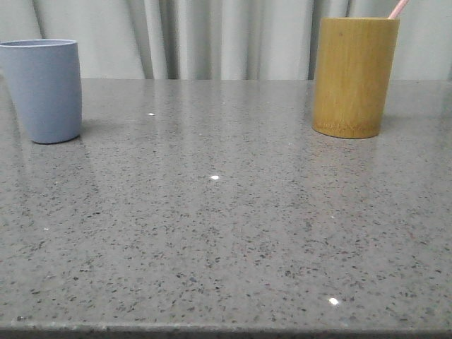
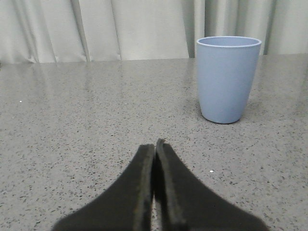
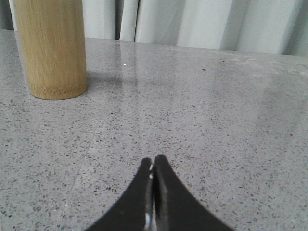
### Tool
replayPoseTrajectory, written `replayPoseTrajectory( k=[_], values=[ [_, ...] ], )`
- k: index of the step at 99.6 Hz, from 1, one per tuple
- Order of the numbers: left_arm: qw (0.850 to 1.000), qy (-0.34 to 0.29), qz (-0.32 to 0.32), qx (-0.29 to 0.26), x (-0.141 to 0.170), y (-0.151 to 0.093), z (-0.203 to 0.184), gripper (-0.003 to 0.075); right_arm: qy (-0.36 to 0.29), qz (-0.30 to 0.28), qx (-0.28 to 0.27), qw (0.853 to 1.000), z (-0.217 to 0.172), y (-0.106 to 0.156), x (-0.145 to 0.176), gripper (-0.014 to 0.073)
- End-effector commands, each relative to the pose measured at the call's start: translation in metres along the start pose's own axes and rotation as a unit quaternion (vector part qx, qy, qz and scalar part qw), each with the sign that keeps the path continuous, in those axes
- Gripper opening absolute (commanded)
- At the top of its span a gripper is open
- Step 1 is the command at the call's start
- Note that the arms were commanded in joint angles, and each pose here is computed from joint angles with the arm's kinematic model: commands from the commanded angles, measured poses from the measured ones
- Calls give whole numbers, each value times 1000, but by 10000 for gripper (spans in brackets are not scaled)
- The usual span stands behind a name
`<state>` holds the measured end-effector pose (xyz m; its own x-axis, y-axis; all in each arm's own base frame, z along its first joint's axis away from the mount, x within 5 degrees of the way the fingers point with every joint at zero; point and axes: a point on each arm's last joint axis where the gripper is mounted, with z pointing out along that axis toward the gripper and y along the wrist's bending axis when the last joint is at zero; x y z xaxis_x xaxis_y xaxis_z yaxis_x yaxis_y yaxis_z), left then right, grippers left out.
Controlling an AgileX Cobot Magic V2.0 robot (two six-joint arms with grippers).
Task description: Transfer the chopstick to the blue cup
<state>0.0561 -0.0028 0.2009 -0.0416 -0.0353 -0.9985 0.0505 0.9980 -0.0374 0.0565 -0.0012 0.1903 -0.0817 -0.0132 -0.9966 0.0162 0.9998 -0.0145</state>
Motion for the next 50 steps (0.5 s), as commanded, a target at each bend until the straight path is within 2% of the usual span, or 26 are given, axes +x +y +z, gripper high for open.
replayPoseTrajectory(
  k=[1,27,41,50],
  values=[
    [998,-56,-7,2,-7,0,-3,-19,-48,-8,0,999,-2,0,-8,-67],
    [997,-72,-9,3,-15,-1,-5,-19,-158,-3,-3,987,-7,1,-33,-67],
    [997,-75,-29,6,-38,-2,-8,-19,-137,1,0,991,-14,0,-61,-67],
    [996,-61,-61,12,-57,-3,-8,-19,-91,10,0,996,-16,-1,-82,-67]
  ],
)
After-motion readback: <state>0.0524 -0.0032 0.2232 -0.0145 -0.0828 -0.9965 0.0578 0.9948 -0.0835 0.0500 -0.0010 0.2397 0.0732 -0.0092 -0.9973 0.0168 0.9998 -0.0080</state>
